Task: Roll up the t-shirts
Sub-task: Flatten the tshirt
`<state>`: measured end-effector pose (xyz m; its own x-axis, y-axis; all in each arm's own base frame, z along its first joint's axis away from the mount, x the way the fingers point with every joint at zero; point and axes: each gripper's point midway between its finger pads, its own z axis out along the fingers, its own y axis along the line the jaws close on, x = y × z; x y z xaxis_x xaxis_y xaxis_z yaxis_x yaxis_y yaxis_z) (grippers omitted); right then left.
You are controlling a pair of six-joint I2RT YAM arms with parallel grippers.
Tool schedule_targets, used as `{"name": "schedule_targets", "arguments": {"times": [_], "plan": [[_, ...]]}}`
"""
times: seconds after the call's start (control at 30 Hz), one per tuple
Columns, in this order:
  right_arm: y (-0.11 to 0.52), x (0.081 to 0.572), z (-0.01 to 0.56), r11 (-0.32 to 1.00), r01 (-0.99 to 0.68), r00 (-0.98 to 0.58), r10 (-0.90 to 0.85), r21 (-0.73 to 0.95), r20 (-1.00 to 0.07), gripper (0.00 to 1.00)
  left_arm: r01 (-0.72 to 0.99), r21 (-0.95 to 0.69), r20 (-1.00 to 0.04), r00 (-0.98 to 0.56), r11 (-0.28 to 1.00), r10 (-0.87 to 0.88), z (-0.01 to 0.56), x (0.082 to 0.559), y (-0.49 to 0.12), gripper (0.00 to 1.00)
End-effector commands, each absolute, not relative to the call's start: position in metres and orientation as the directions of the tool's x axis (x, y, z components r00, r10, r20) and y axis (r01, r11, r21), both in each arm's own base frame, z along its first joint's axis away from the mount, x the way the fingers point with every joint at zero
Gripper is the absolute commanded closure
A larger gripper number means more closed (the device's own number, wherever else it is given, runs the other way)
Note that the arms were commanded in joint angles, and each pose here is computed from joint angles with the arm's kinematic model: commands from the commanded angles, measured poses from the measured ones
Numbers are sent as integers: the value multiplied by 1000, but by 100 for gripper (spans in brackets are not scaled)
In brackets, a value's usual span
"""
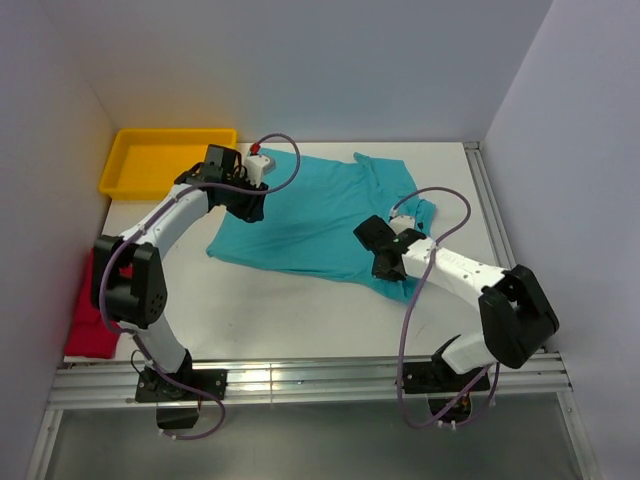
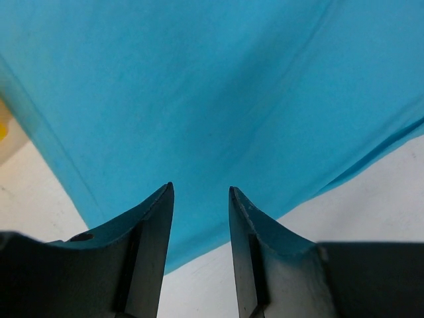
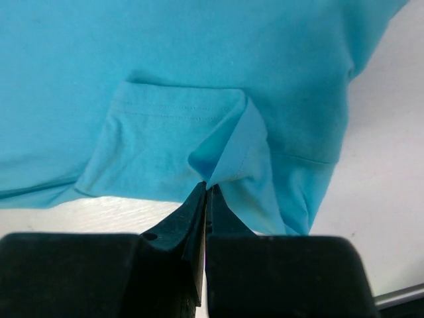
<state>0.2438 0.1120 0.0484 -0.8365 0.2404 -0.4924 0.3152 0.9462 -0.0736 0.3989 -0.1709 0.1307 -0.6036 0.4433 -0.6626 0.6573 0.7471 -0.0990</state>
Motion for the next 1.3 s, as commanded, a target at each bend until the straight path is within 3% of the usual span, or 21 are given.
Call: {"name": "schedule_targets", "arguments": {"times": [0.0, 0.23, 0.43, 0.7, 0.97, 1.27], "plan": [[107, 255, 85, 938, 342, -782, 254, -52, -569, 100, 632, -11, -656, -590, 775, 471, 140, 396, -150, 56], [95, 255, 96, 933, 355, -771, 260, -54, -582, 100, 539, -12, -568, -697, 842, 438, 122, 374, -77, 55], [87, 255, 101, 928, 370, -758, 278, -37, -590, 100, 562, -56, -488, -737, 825, 468, 93, 326, -41, 54], [76, 259, 107, 924, 381, -744, 297, -15, -598, 100, 653, 56, -599, -583, 755, 549, 86, 326, -13, 51], [70, 263, 108, 918, 397, -733, 318, 1, -601, 100, 615, 9, -663, -587, 789, 465, 71, 345, -21, 53], [65, 266, 113, 915, 404, -722, 326, 12, -611, 100, 579, -92, -607, -678, 810, 416, 41, 355, -23, 55]]}}
